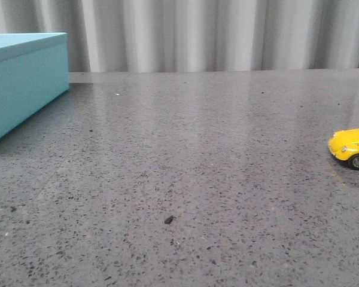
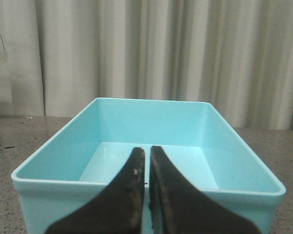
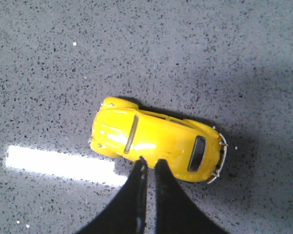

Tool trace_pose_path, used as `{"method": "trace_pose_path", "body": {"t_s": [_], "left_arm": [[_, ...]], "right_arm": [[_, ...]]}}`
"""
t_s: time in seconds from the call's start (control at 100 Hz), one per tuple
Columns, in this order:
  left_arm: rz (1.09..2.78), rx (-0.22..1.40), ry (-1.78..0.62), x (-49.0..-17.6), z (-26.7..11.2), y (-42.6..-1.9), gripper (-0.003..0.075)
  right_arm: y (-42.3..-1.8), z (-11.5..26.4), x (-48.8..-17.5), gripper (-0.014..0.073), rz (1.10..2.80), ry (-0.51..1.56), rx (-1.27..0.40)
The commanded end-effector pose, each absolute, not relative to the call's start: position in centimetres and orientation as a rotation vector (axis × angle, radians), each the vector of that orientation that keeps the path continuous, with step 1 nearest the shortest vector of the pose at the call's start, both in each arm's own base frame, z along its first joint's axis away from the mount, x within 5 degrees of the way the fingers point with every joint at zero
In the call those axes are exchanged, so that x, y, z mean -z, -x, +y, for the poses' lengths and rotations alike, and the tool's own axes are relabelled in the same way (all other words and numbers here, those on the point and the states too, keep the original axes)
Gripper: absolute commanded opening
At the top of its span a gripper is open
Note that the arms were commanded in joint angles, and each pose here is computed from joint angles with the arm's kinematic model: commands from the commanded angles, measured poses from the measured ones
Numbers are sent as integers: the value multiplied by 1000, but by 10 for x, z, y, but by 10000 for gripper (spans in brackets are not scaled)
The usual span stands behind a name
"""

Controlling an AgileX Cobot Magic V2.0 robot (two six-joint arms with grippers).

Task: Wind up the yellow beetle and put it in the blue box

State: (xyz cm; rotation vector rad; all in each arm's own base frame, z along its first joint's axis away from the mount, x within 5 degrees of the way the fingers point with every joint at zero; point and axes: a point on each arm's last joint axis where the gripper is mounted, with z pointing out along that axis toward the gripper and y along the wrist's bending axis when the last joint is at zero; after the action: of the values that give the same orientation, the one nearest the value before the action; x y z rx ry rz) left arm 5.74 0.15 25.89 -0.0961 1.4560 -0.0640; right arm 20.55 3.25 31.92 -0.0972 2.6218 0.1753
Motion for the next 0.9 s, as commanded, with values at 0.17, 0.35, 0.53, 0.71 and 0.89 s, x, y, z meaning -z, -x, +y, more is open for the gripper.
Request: {"method": "trace_pose_path", "body": {"t_s": [0.17,0.35,0.53,0.71,0.89], "left_arm": [[1359,72,97,-277,2,-56,-21],[1359,72,97,-277,2,-56,-21],[1359,72,97,-277,2,-56,-21],[1359,72,97,-277,2,-56,-21],[1359,72,97,-277,2,-56,-21]], "right_arm": [[-224,36,-327,-41,2611,96,-196],[-232,38,-324,-41,2659,97,-203],[-238,39,-316,-41,2717,98,-203],[-244,40,-310,-41,2739,96,-204],[-245,40,-310,-41,2734,95,-204]]}}
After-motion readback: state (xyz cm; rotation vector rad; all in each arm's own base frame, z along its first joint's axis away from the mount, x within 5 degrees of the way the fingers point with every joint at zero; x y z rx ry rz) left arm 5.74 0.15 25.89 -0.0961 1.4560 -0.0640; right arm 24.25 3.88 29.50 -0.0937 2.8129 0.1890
